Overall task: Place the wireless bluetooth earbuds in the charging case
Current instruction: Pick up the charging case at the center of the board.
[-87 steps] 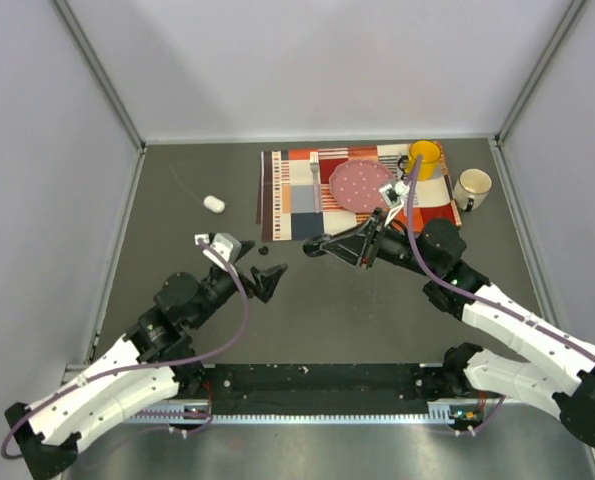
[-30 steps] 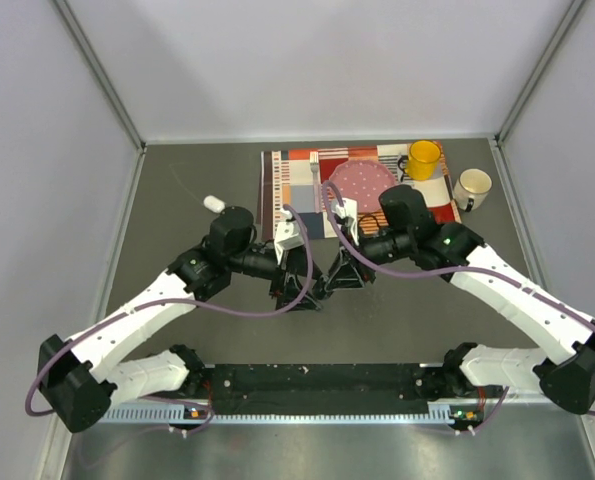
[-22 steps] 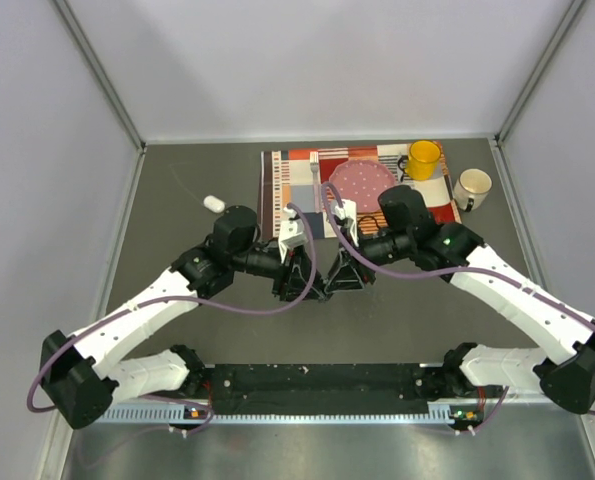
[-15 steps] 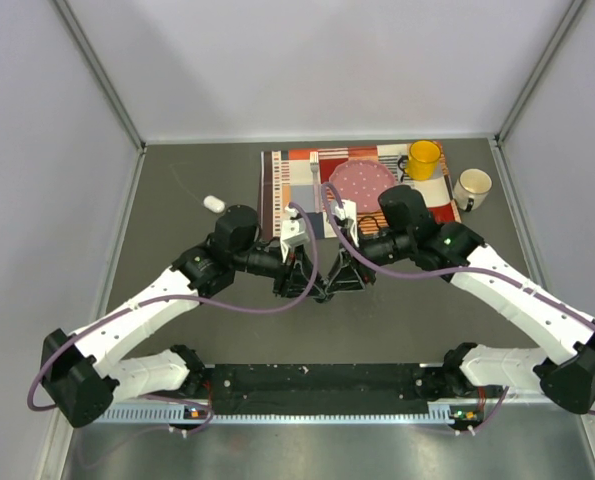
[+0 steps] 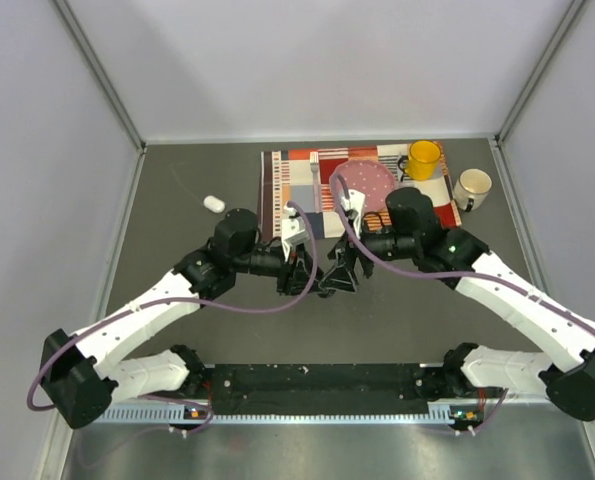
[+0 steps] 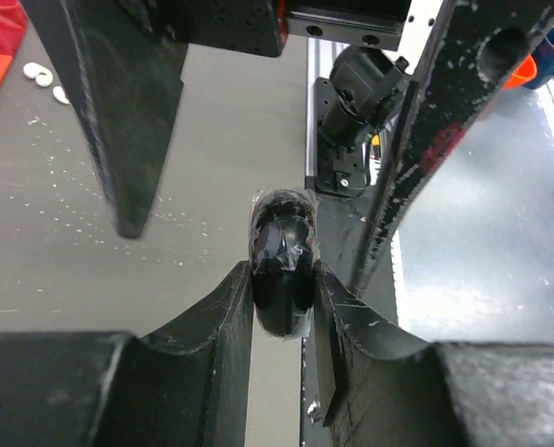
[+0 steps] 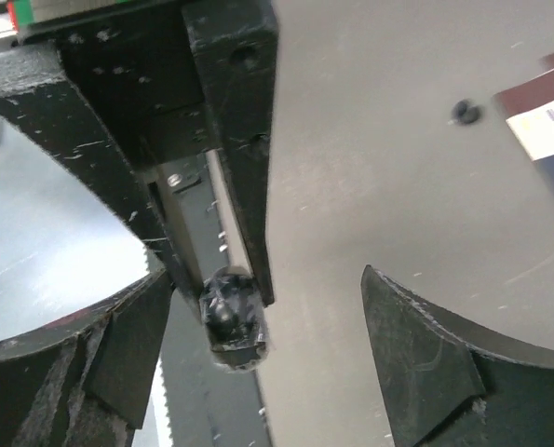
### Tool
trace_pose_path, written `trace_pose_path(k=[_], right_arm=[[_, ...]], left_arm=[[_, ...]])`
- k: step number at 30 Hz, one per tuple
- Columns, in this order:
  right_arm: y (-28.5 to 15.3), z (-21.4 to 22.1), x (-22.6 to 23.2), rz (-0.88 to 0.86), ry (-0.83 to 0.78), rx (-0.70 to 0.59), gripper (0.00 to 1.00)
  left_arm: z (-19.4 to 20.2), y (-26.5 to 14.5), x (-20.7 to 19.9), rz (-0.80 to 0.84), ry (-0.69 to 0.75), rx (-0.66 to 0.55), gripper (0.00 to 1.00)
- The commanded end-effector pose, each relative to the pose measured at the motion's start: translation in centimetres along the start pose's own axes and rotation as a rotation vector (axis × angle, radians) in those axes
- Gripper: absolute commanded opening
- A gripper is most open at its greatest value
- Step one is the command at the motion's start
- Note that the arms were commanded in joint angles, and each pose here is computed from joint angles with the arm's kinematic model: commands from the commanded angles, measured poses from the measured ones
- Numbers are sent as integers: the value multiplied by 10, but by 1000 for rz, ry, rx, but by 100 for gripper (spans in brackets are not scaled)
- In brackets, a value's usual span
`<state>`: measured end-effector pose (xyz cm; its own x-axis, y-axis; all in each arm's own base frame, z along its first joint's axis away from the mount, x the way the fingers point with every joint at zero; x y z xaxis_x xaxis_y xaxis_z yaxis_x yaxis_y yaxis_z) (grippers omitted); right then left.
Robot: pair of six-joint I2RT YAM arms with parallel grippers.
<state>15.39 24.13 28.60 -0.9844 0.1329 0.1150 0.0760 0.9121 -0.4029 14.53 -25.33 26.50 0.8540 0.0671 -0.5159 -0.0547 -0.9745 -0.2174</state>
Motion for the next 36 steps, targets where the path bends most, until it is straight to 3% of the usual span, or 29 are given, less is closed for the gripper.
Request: trace_pose_path(k=[1, 5, 6, 7, 8, 10, 18, 28, 36], right_arm=[[-12, -34, -14, 224, -14, -210, 85], [-29, -42, -24, 407, 53, -364, 89], [-27, -33, -25, 424, 121, -384, 91], [-37, -47, -24, 449, 109, -489, 92], [-38, -46, -23, 451, 130, -526, 92], [-36, -43, -21, 429, 187, -627, 92], [-29, -30, -13, 325, 308, -806, 89], [-16, -40, 4, 73, 263, -890, 79], [-10, -49, 11, 0, 236, -889, 67]], left_arm=[[-23, -3, -5, -31, 79, -153, 0], [-28, -13, 10, -183, 28, -290, 0], [-44, -20, 3, -180, 74, -397, 0], [-47, -23, 1, -183, 38, -459, 0], [-43, -27, 11, -236, 11, -531, 0], [-55, -38, -4, -188, 23, -669, 0], [-57, -61, -19, -130, -29, -908, 0], [-56, -62, -23, -79, -85, -936, 0], [-55, -55, -19, -62, -117, -914, 0]])
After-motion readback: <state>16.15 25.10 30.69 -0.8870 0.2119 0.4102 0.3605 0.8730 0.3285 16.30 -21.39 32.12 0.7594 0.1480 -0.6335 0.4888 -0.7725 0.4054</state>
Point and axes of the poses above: each gripper's point midway between its finger pads, its own y axis out along the fingers, its own x axis along the line the jaws close on, z = x × y, the point moved 6 cm from there along -y, back along the fingers, and after that the axes turned 13 degrees about -y, right-handed, at the moved point
